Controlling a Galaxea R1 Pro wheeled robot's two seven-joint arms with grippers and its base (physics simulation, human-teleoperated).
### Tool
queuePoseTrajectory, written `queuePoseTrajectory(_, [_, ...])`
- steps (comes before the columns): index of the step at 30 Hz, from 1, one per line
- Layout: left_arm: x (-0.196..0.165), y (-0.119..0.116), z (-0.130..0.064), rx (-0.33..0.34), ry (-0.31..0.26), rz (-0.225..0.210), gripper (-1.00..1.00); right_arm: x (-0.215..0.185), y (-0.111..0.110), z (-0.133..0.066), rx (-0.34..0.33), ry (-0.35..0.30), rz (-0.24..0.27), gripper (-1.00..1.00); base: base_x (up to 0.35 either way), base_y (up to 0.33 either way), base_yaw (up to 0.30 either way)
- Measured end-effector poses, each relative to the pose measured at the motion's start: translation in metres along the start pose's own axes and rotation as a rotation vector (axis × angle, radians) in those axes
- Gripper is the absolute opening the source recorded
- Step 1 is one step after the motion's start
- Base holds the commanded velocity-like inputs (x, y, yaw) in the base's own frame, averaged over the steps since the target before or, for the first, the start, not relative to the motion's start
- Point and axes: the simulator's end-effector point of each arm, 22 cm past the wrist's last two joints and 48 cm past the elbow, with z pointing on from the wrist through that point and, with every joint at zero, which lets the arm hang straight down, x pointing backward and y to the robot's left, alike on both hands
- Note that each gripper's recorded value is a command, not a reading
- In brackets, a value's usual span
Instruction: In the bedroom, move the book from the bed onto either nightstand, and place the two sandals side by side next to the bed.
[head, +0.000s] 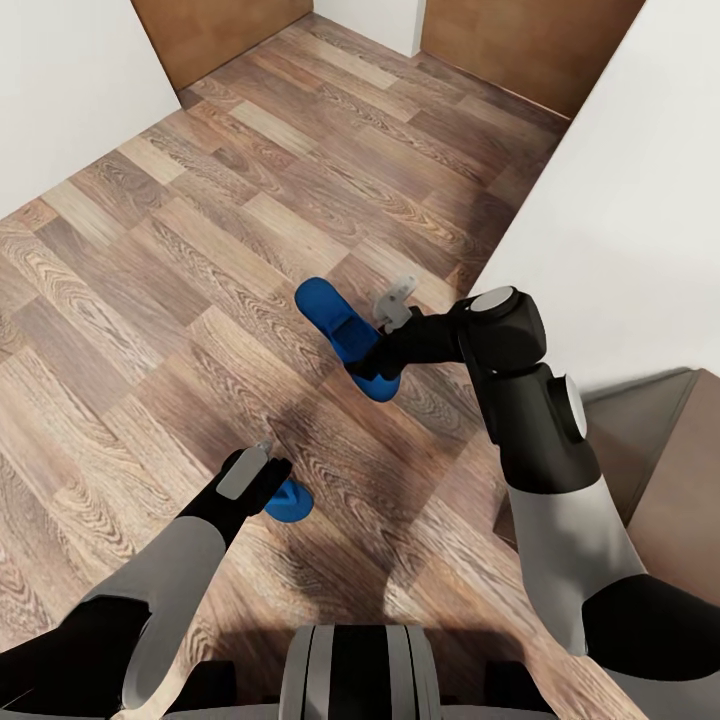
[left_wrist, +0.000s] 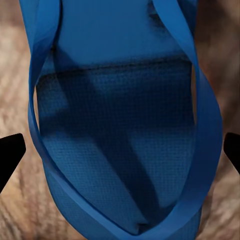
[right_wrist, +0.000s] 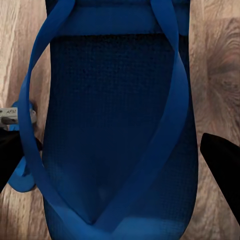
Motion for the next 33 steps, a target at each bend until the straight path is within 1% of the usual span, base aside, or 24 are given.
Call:
queuePoseTrajectory(5, [0.0002,0.0001,0.0001,0.002,0.002,-0.005,1.00,0.0003,0.0001,0.0000,0.000,0.001,0.000,-1.00,0.000,0.000,0.000])
queuePoseTrajectory(6, [0.0003,0.0002,0.0002,0.003,0.003,-0.007,-1.00,0.0003,0.0002,0.0000,0.000,0.000,0.000,-1.00,0.000,0.000,0.000])
queuePoseTrajectory(12, [-0.0012,0.0029,0.0013,-0.002,-0.002,-0.005,-1.00,0.0006,0.0001,0.0002,-0.001,0.001,0.001,-1.00,0.000,0.000,0.000])
queuePoseTrajectory(17, [-0.0023,0.0026,0.0018,0.007,0.000,-0.010,-1.00,0.0009,-0.0001,0.0000,-0.001,0.001,0.002,-1.00,0.000,0.000,0.000])
queuePoseTrajectory(22, [-0.0024,0.0023,0.0023,0.013,0.004,-0.010,-1.00,0.0026,0.0058,-0.0005,-0.033,0.004,0.001,-1.00,0.000,0.000,0.000])
queuePoseTrajectory(33, [-0.0002,0.0020,0.0025,0.016,0.010,-0.010,-1.00,0.0036,0.0079,-0.0006,-0.043,0.007,0.000,-1.00,0.000,0.000,0.000])
